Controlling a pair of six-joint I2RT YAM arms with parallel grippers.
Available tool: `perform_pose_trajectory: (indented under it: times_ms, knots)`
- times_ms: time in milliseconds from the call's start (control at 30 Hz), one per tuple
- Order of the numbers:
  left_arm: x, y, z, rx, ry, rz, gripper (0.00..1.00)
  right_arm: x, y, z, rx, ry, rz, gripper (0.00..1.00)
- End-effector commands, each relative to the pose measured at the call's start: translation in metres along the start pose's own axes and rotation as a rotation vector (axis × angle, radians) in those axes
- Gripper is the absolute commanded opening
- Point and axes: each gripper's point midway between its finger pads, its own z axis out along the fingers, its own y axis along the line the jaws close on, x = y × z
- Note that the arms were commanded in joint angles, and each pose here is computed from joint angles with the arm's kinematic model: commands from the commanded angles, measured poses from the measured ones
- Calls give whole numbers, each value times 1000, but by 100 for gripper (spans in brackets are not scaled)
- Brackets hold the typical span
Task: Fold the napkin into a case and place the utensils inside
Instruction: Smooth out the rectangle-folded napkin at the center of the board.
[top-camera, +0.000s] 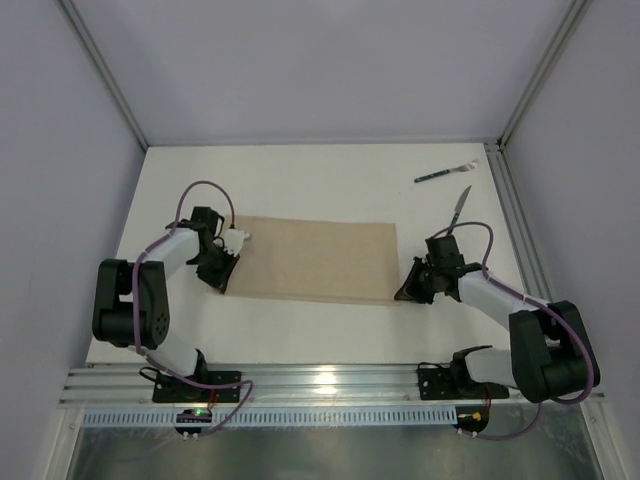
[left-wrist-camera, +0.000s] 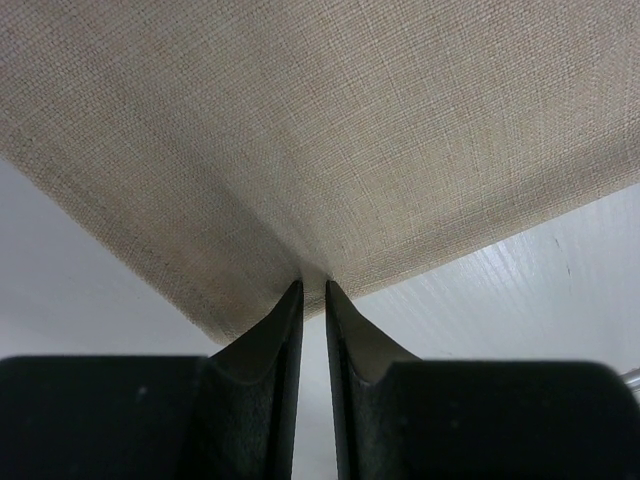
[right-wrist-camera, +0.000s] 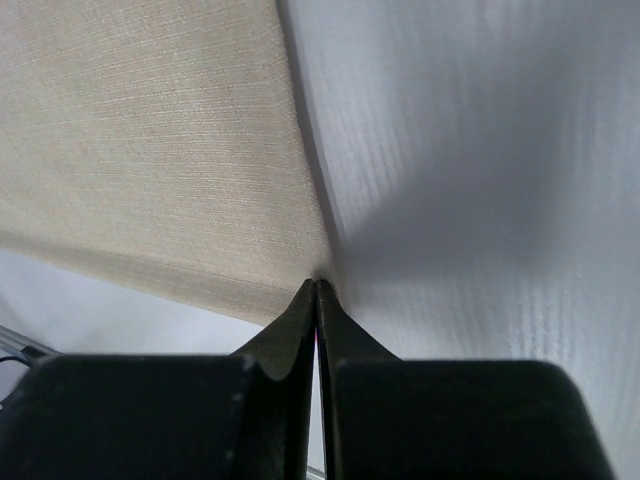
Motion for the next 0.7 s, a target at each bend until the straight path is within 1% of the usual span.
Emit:
perform_pose_trajectory:
  times_ms: [0, 100, 167, 200, 267, 300, 400, 433, 500, 533, 600, 633, 667]
  knots:
    - [16, 3, 15, -9, 44, 21, 17, 5, -41, -12, 173, -18, 50, 4]
    - [8, 0, 7, 7, 7, 25, 19, -10, -36, -28, 171, -77, 27, 4]
    - [-2, -8, -4, 56, -28, 27, 22, -19, -27, -38, 160, -95, 1, 3]
    - [-9, -10, -13, 63, -56, 31, 23, -35, -12, -47, 132, -134, -22, 4]
    - [-26, -16, -35, 103, -115, 39, 27, -53, 6, -58, 94, -174, -56, 4]
    - [-43, -13, -53, 95, -176, 49, 29, -73, 25, -68, 58, -219, -76, 4]
    - [-64, -14, -80, 121, -240, 53, 32, -111, 61, -75, -12, -264, -128, 4]
    - [-82, -7, -93, 103, -279, 59, 33, -119, 71, -73, -35, -261, -138, 4]
    - [-102, 5, -98, 66, -315, 38, 32, -144, 99, -72, -113, -284, -159, 4]
    - [-116, 16, -96, 47, -322, 25, 32, -146, 103, -55, -126, -237, -147, 4]
    - [-138, 29, -90, 10, -340, 0, 28, -165, 123, -47, -174, -253, -155, 4]
    - [-150, 37, -80, 3, -327, -3, 26, -168, 121, -27, -161, -216, -143, 4]
    - [-157, 41, -74, -9, -320, 0, 25, -175, 125, -21, -170, -223, -147, 4]
